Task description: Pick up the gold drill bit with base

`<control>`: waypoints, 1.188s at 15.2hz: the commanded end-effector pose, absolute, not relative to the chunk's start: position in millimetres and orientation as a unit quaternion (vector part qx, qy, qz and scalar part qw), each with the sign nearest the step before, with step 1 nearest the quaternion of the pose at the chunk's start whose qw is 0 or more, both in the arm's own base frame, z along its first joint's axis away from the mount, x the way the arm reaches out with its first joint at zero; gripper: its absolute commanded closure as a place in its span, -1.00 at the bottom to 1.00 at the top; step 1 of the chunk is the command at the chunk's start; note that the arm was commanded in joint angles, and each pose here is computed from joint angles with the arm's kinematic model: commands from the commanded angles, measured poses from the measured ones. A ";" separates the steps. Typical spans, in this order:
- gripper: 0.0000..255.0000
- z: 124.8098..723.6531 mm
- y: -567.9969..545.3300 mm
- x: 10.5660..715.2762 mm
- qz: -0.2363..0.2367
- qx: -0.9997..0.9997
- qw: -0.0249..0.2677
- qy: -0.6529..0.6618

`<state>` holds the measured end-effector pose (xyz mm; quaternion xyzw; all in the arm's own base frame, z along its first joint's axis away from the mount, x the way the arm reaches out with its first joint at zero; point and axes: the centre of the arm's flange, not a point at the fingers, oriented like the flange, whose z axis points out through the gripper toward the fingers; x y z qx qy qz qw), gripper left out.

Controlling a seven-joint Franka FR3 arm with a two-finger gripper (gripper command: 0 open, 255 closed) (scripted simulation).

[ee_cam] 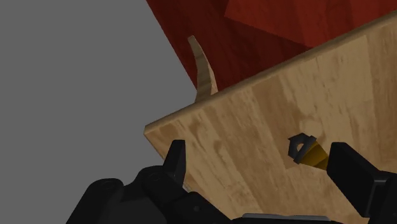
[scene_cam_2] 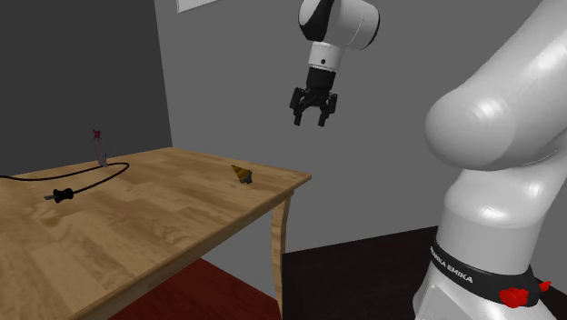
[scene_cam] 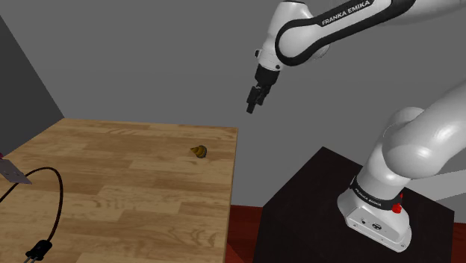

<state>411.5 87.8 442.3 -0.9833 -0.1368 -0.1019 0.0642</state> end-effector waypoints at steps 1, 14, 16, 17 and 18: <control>-1.00 426.4 101.5 423.0 -0.112 -0.979 0.072 -0.154; -1.00 329.0 203.0 491.4 -0.169 -0.942 0.124 -0.264; -1.00 315.6 220.7 500.8 -0.178 -0.934 0.131 -0.280; -1.00 309.1 229.8 505.3 -0.182 -0.930 0.135 -0.288; -1.00 302.7 239.0 509.7 -0.186 -0.926 0.139 -0.296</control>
